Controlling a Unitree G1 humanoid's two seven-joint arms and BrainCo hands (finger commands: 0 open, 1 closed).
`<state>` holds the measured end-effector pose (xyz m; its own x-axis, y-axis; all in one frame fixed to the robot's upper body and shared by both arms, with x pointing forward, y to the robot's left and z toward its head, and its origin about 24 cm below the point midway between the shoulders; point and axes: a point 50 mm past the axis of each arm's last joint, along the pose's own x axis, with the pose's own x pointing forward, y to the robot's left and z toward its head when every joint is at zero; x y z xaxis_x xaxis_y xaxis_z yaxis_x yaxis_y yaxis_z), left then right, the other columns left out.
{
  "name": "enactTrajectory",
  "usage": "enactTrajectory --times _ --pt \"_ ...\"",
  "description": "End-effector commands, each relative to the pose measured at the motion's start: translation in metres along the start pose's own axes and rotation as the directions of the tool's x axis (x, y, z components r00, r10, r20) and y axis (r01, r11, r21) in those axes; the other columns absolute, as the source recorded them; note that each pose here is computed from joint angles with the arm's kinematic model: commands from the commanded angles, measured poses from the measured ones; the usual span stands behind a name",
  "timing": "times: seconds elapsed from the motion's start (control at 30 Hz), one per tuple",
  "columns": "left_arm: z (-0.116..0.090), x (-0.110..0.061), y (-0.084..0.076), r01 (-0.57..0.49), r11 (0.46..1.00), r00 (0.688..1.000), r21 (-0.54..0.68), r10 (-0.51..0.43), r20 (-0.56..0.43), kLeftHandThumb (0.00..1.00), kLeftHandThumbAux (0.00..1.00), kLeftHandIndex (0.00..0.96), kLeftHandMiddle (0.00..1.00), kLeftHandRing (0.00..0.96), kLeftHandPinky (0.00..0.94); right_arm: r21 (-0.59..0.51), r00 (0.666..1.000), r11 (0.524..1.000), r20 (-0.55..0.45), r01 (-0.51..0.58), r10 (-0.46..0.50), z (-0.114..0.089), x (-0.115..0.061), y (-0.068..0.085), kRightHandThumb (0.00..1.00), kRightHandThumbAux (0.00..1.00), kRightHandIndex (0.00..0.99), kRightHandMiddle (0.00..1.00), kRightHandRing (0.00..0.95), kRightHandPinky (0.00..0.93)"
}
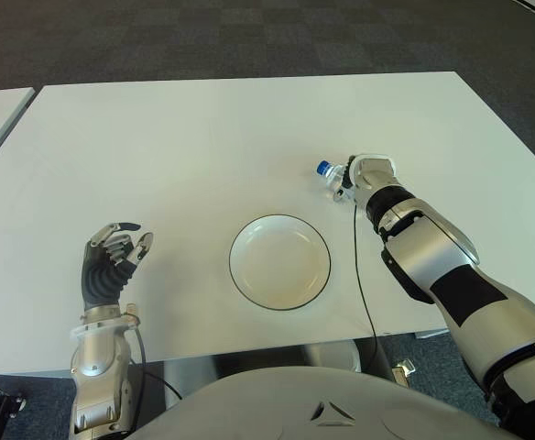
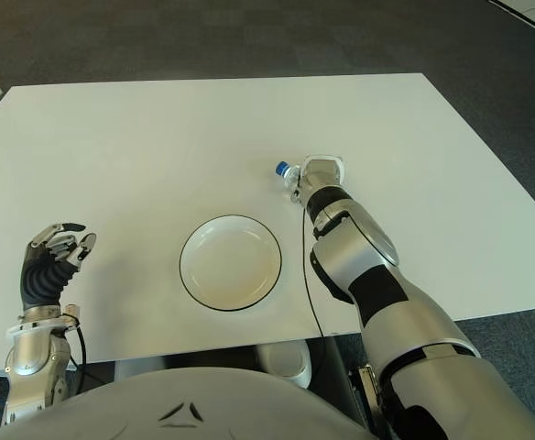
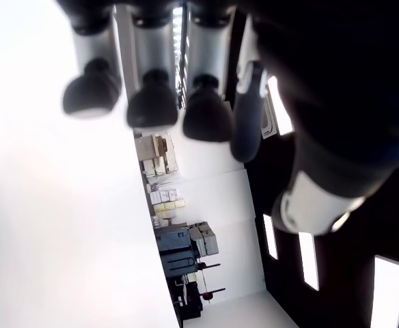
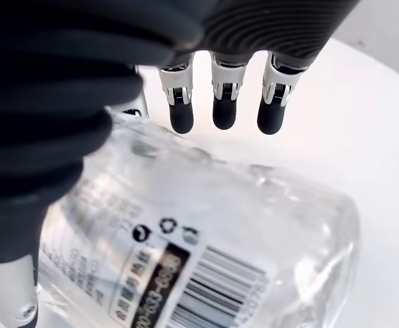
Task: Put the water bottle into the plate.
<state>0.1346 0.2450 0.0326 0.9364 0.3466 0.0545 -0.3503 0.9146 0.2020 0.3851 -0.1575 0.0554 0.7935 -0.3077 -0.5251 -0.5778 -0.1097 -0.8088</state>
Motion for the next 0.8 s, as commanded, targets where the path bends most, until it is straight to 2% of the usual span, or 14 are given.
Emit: enactTrajectory --times 0.03,0.3,0.37,0.43,0.57,0.67,0.8 --pt "-0.001 -0.003 -0.002 -0.024 1.000 0.999 0.007 0.024 -0.035 0.707 0.716 0.439 0.827 0.836 0.833 -0.051 1.000 0.998 -0.018 -0.023 0.022 0.000 0.002 0.020 0.698 0.709 0.430 0.101 0.041 0.137" --pt "-0.002 -0.004 0.000 -0.042 0.999 0.998 0.014 0.043 -0.040 0.708 0.714 0.440 0.827 0.838 0.848 -0.060 0.999 0.997 0.000 0.049 -0.049 0.002 0.003 0.027 0.697 0.714 0.426 0.188 0.184 0.302" --pt "-0.003 -0.004 0.001 -0.044 0.999 0.998 0.014 0.045 -0.042 0.708 0.713 0.440 0.827 0.838 0.848 -0.054 0.998 0.996 0.008 0.070 -0.069 0.001 0.004 0.031 0.698 0.715 0.426 0.241 0.257 0.366" --pt "-0.003 -0.004 0.001 -0.047 0.999 0.998 0.012 0.047 -0.040 0.708 0.713 0.440 0.828 0.838 0.848 -0.043 0.996 0.995 0.021 0.091 -0.090 -0.003 0.006 0.040 0.699 0.717 0.427 0.334 0.363 0.452" --pt "-0.002 -0.004 0.001 -0.053 0.999 0.998 0.004 0.053 -0.029 0.709 0.712 0.440 0.829 0.838 0.849 0.004 0.989 0.989 0.034 0.146 -0.146 -0.002 0.006 0.038 0.700 0.719 0.428 0.472 0.499 0.560" --pt "-0.002 -0.004 0.001 -0.049 0.999 0.998 -0.005 0.049 -0.025 0.709 0.712 0.440 0.828 0.837 0.849 0.025 0.985 0.986 0.038 0.165 -0.166 -0.001 0.006 0.037 0.701 0.720 0.430 0.533 0.551 0.590" --pt "-0.001 -0.003 0.001 -0.047 0.999 0.999 -0.008 0.047 -0.022 0.709 0.712 0.440 0.826 0.836 0.846 0.049 0.981 0.981 0.037 0.186 -0.188 0.003 0.004 0.031 0.701 0.722 0.430 0.548 0.563 0.594"
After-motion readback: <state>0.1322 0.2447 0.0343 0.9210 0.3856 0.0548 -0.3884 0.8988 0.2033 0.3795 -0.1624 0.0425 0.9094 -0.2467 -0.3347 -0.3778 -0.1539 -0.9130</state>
